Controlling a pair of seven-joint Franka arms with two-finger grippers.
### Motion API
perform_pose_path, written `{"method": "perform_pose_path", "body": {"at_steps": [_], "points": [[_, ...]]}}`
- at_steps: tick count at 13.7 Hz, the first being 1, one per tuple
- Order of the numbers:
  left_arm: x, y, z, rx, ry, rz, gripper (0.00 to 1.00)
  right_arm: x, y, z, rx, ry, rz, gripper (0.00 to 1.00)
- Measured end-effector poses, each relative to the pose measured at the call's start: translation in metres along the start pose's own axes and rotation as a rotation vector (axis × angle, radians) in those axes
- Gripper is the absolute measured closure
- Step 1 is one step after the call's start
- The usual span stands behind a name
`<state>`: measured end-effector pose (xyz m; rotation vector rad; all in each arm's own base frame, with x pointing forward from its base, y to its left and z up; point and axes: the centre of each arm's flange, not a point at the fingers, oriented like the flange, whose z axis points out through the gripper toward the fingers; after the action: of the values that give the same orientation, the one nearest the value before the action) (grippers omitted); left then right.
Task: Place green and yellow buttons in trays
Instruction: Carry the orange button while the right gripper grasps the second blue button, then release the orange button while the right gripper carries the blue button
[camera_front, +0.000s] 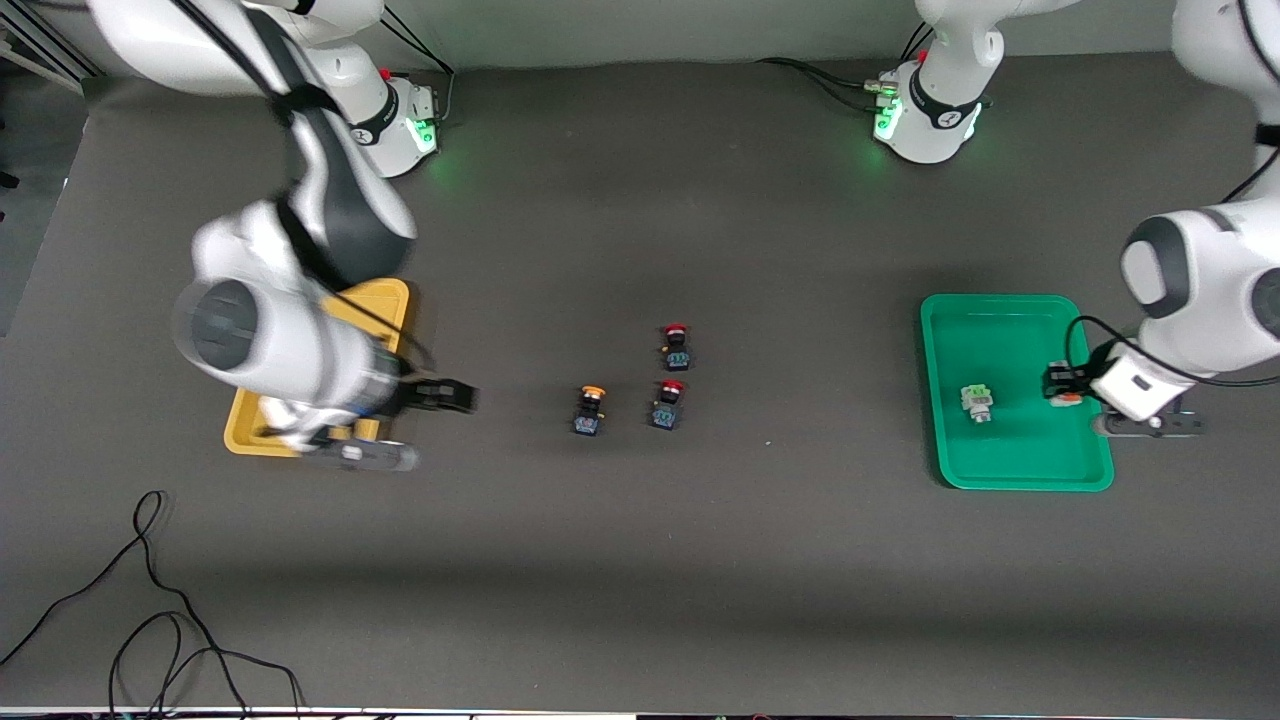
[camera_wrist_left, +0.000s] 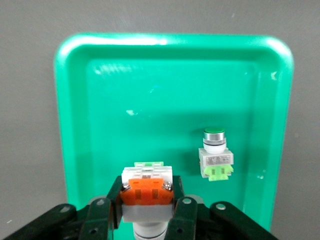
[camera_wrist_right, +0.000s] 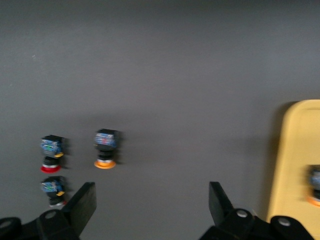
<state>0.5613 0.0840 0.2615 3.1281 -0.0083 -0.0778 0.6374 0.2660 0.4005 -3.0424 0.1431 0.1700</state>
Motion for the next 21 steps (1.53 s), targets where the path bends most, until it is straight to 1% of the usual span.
{"method": "perform_pose_path", "body": {"at_steps": [1, 3, 5, 6, 7, 8, 10, 11, 13, 16, 17, 19, 21], "points": [[-0.004, 0.0, 0.019, 0.004, -0.002, 0.005, 0.59, 0.002, -0.023, 0.021, -0.005, -0.004, -0.001, 0.0], [-0.007, 0.0, 0.048, 0.008, -0.019, 0.012, 0.59, 0.004, -0.055, 0.066, -0.037, 0.012, 0.005, 0.0], [-0.008, -0.001, 0.064, 0.015, -0.035, 0.026, 0.59, -0.001, -0.076, 0.114, -0.066, 0.011, 0.027, 0.0], [-0.009, -0.001, 0.069, 0.016, -0.04, 0.029, 0.54, -0.005, -0.086, 0.136, -0.076, 0.001, 0.025, 0.0], [-0.008, -0.001, 0.07, 0.017, -0.041, 0.031, 0.42, -0.01, -0.096, 0.155, -0.081, -0.004, 0.017, 0.0], [-0.007, -0.001, 0.069, 0.017, -0.039, 0.032, 0.32, -0.015, -0.104, 0.172, -0.083, -0.004, 0.012, 0.0], [0.001, -0.002, 0.059, 0.02, -0.027, 0.033, 0.07, -0.019, -0.113, 0.2, -0.1, 0.01, 0.009, 0.0], [0.006, -0.004, 0.049, 0.021, -0.027, 0.032, 0.0, -0.02, -0.114, 0.213, -0.118, 0.015, 0.008, 0.0], [0.019, -0.011, 0.009, 0.02, -0.045, 0.034, 0.0, -0.021, -0.111, 0.232, -0.137, 0.011, 0.045, 0.0], [0.031, -0.021, -0.082, 0.014, -0.095, 0.053, 0.0, -0.022, -0.108, 0.249, -0.15, 0.002, 0.085, 0.0], [0.033, -0.022, -0.113, 0.009, -0.108, 0.056, 0.0, -0.021, -0.109, 0.252, -0.139, 0.012, 0.085, 0.0], [0.035, -0.022, -0.17, -0.01, -0.12, 0.052, 0.0, -0.02, -0.11, 0.258, -0.108, 0.045, 0.084, 0.05], [0.033, -0.021, -0.221, -0.035, -0.124, 0.043, 0.0, -0.02, -0.113, 0.257, -0.089, 0.064, 0.08, 0.29]]}}
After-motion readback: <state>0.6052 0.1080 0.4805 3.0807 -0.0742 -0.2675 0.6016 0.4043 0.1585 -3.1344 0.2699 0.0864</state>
